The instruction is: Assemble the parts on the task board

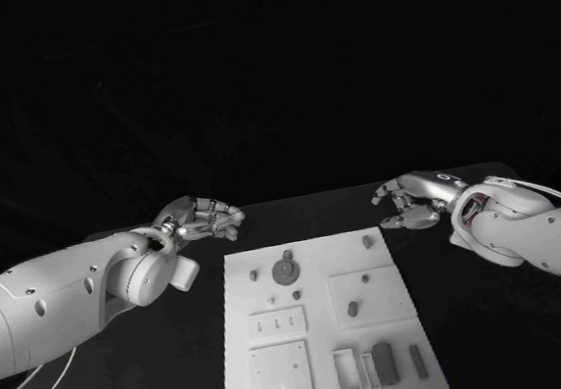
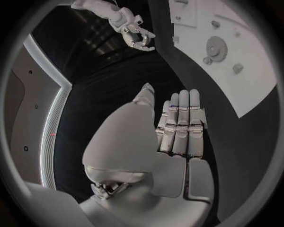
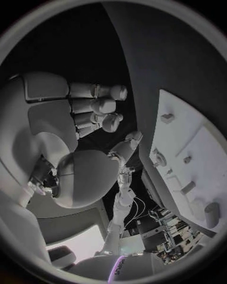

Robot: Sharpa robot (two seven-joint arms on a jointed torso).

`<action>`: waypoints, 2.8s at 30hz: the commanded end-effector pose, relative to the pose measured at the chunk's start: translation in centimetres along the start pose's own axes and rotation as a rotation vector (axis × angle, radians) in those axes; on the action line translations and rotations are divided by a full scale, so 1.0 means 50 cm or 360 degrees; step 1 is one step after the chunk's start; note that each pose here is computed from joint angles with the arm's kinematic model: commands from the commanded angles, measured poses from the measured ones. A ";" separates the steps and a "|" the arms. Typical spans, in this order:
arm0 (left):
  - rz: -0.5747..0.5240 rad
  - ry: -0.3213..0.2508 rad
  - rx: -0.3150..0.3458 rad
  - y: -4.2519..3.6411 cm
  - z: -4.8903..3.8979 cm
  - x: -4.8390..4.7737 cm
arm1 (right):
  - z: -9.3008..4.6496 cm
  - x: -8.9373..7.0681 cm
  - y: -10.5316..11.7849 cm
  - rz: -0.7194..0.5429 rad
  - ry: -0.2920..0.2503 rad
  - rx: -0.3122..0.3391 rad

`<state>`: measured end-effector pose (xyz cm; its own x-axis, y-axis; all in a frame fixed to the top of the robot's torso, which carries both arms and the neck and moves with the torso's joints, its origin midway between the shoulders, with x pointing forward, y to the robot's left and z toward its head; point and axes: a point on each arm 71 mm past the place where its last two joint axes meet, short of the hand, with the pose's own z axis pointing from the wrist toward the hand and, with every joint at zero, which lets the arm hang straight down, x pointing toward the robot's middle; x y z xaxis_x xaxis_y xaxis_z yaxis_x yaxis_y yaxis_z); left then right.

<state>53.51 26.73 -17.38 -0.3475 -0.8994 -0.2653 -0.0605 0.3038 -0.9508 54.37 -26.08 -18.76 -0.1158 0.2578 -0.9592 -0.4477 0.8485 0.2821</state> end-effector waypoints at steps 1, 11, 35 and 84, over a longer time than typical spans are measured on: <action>0.0006 0.0041 0.0026 -0.002 0.000 0.006 | 0.005 0.019 -0.007 0.0049 0.0072 -0.0047; 0.0005 0.0059 0.0022 0.001 0.004 0.015 | 0.019 0.067 -0.040 0.0045 0.0164 0.0021; 0.0010 0.0066 0.0019 0.000 0.002 0.017 | 0.038 0.115 -0.030 0.0053 0.0281 0.0020; 0.0016 0.0068 0.0010 0.000 0.002 0.017 | 0.052 0.123 -0.017 0.0018 0.0283 0.0020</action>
<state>53.36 26.17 -17.68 -0.3729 -0.8873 -0.2714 -0.0569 0.3138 -0.9478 56.37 -24.13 -24.81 -0.2779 0.1950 -0.9406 -0.4300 0.8504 0.3034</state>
